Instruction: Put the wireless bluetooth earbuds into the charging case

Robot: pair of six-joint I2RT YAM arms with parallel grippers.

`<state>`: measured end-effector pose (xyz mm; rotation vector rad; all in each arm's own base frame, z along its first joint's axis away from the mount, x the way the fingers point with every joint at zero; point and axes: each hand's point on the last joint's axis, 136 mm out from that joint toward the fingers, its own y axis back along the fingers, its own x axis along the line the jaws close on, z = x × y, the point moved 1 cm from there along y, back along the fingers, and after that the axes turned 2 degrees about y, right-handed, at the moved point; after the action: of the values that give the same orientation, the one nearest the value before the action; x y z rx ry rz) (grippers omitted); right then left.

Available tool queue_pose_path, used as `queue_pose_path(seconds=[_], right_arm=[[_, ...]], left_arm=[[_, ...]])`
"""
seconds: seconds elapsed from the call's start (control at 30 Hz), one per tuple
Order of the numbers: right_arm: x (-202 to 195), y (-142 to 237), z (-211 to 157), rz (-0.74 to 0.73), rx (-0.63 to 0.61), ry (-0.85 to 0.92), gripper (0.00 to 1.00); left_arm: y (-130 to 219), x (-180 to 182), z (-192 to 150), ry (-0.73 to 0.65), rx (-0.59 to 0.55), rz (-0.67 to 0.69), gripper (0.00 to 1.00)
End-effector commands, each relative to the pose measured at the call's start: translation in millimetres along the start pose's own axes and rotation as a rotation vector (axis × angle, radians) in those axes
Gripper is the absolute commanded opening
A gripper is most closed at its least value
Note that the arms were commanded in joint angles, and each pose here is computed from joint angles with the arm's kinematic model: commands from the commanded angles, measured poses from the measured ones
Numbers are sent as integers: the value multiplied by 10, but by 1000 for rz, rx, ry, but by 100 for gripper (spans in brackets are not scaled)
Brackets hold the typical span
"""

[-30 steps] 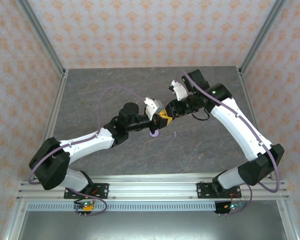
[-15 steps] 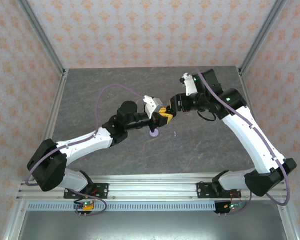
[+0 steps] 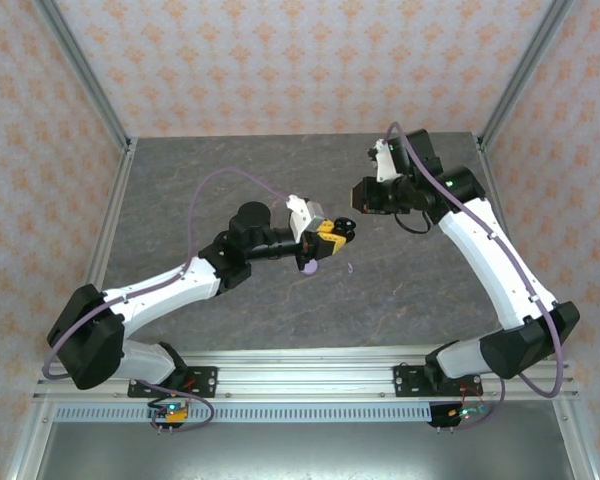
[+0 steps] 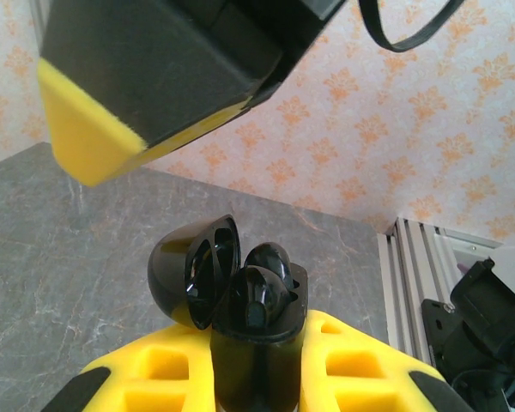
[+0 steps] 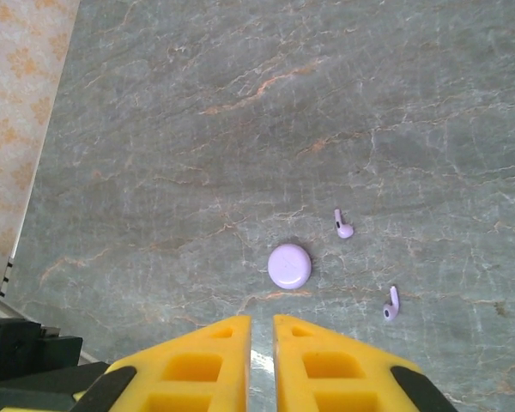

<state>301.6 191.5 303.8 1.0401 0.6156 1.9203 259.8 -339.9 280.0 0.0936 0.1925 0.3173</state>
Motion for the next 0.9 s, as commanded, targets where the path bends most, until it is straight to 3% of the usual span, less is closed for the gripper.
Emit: queue_pose_path(seconds=[0.0, 0.37, 0.87], right_arm=[[81, -15, 1, 49, 26, -27, 15], [203, -133, -197, 139, 136, -16, 15], [277, -160, -362, 160, 177, 7, 15]], left_arm=[[56, -108, 192, -58, -29, -40, 6], [23, -49, 194, -57, -19, -12, 6], [-47, 211, 120, -5, 17, 118, 6]])
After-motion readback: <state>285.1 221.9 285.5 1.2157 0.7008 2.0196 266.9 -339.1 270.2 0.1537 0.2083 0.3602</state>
